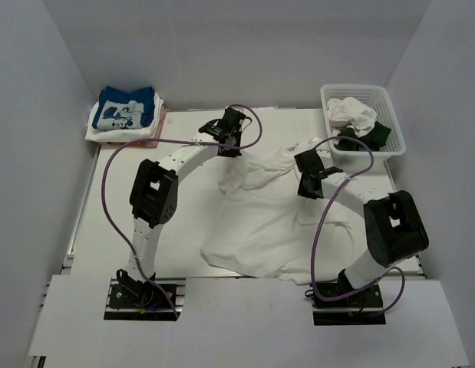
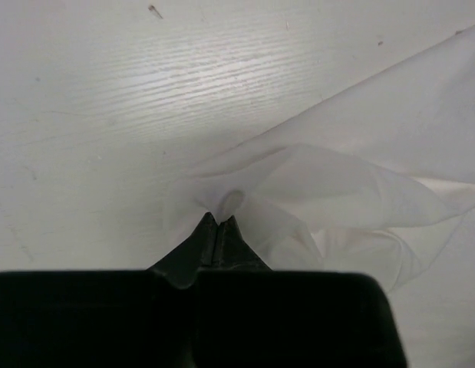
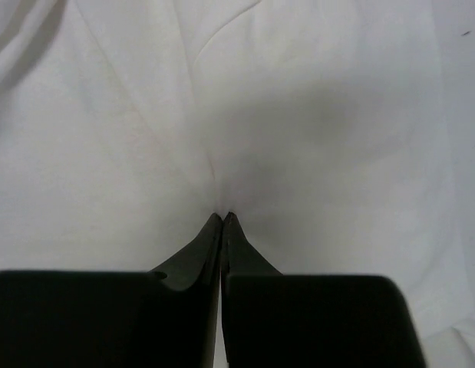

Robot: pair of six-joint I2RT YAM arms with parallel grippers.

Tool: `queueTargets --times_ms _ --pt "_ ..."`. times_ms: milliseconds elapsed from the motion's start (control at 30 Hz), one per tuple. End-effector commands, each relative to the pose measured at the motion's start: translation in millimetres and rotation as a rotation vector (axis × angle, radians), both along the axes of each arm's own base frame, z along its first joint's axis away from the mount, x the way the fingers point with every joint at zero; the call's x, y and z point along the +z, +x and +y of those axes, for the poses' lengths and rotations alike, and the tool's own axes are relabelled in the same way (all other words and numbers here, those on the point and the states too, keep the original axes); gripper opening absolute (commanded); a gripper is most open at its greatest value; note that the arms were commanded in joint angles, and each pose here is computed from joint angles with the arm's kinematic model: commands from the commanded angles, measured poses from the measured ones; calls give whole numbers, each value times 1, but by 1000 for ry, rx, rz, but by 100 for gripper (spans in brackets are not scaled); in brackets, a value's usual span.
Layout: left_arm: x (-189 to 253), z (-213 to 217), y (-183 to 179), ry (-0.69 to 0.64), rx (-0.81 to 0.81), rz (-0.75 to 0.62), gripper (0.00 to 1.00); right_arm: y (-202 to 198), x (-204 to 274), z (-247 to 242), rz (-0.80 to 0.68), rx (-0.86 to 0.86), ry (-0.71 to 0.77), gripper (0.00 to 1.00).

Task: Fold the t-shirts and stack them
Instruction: Flatten out the tshirt

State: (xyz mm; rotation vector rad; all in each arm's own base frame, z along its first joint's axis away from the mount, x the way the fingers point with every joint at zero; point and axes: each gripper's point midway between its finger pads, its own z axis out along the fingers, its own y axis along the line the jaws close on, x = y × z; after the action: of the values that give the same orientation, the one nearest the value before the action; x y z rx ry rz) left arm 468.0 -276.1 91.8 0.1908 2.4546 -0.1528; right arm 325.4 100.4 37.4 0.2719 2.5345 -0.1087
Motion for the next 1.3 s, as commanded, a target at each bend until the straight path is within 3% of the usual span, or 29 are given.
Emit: queueTargets --times_ms 0,200,300,333,500,733,900,1067,1233,1267 --pt "87 16 9 -19 63 -200 0 28 53 -12 -162 -77 -28 0" --pt "188 50 -13 -116 144 -456 0 33 159 -21 -429 -50 -2 0" --pt "276 81 -55 -245 180 -646 0 19 230 -18 -617 69 49 0" --pt "269 80 -54 -241 179 -641 0 14 241 -15 -642 103 69 0" --pt "374 138 -129 -414 249 -894 0 -30 349 -17 -968 248 128 0" --pt "466 201 -225 -602 280 -1111 0 -90 459 -24 -1199 389 141 0" --pt "479 212 -246 -633 263 -1129 0 -107 506 -28 -1280 409 135 0" --pt "438 205 -214 -562 351 -1014 0 -48 479 -3 -1157 435 100 0" --pt "314 185 -149 -344 475 -750 0 30 414 35 -977 480 81 0" --pt "270 173 -133 -290 494 -635 0 64 369 48 -864 496 61 0"
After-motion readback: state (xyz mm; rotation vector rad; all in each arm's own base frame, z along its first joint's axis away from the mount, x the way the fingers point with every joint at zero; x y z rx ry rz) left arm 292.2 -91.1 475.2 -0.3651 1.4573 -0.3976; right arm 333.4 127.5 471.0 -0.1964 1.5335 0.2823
